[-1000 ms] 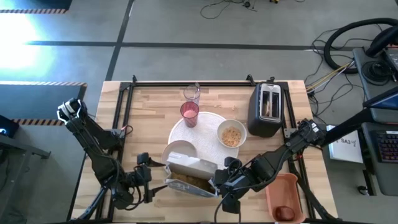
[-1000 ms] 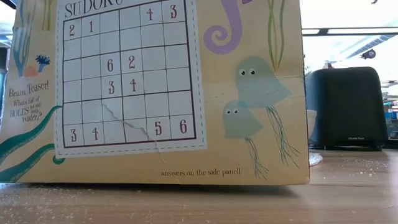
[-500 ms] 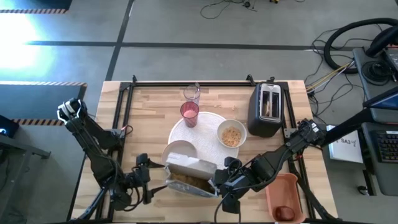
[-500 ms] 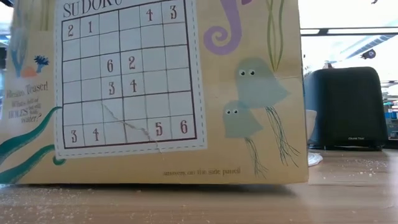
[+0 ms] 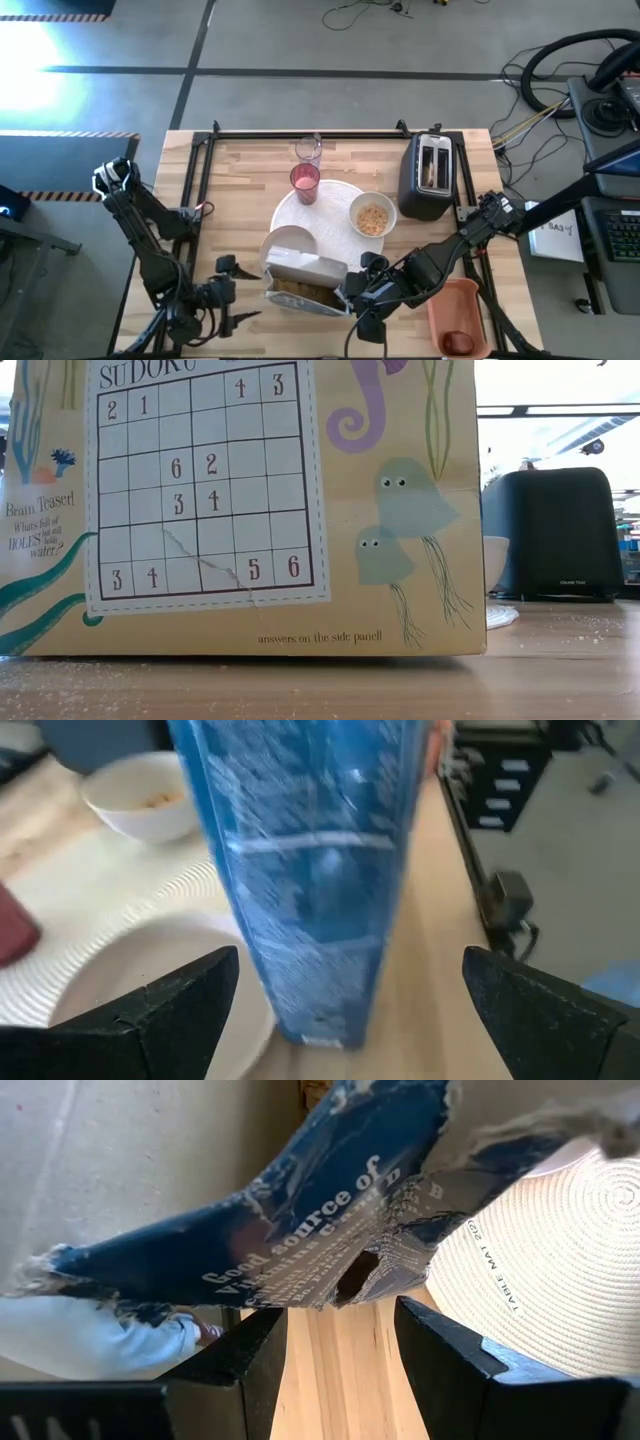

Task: Arrange a breakfast setting
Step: Pour the cereal from the cereal box into the white bowl

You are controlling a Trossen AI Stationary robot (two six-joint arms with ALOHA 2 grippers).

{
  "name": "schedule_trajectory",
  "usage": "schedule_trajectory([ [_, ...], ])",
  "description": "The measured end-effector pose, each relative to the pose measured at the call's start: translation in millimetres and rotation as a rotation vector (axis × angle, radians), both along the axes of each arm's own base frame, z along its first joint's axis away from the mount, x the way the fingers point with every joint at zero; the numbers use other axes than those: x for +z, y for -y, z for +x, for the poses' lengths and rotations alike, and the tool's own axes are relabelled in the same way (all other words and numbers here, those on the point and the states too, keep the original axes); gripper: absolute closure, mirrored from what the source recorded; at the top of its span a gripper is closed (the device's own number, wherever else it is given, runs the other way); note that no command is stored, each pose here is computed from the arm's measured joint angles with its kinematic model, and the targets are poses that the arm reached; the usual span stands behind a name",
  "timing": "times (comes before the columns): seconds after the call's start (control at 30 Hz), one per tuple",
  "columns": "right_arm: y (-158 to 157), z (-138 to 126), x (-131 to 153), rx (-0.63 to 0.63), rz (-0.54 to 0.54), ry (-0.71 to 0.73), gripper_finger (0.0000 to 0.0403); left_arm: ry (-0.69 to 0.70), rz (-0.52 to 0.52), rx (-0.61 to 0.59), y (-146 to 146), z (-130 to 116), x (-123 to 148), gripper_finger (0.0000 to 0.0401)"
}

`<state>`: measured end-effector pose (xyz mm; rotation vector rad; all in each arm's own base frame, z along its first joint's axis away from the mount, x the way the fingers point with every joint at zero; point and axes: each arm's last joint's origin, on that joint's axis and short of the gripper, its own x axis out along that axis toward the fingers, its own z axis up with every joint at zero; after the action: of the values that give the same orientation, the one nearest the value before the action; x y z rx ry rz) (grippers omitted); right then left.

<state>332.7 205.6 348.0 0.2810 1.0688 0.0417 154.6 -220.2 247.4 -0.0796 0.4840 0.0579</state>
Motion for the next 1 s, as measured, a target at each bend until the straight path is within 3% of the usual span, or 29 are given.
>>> schedule_trajectory([
  [0.27,0,0,0,0.0,0.0,-0.001,0.0227,0.036,0.069,0.045,-3,-1,-1,0.0029],
  [0.43,0,0,0,0.001,0.001,-0.001,0.0227,0.051,0.066,0.041,-1,-1,1,0.0005],
  [0.7,0,0,0,0.0,0.001,-0.001,0.0227,0.148,0.111,-0.002,2,10,5,0.0001],
  [1.0,0,0,0,0.001,0.002,0.001,0.0227,0.232,0.049,0.015,-12,21,-10,0.0001],
])
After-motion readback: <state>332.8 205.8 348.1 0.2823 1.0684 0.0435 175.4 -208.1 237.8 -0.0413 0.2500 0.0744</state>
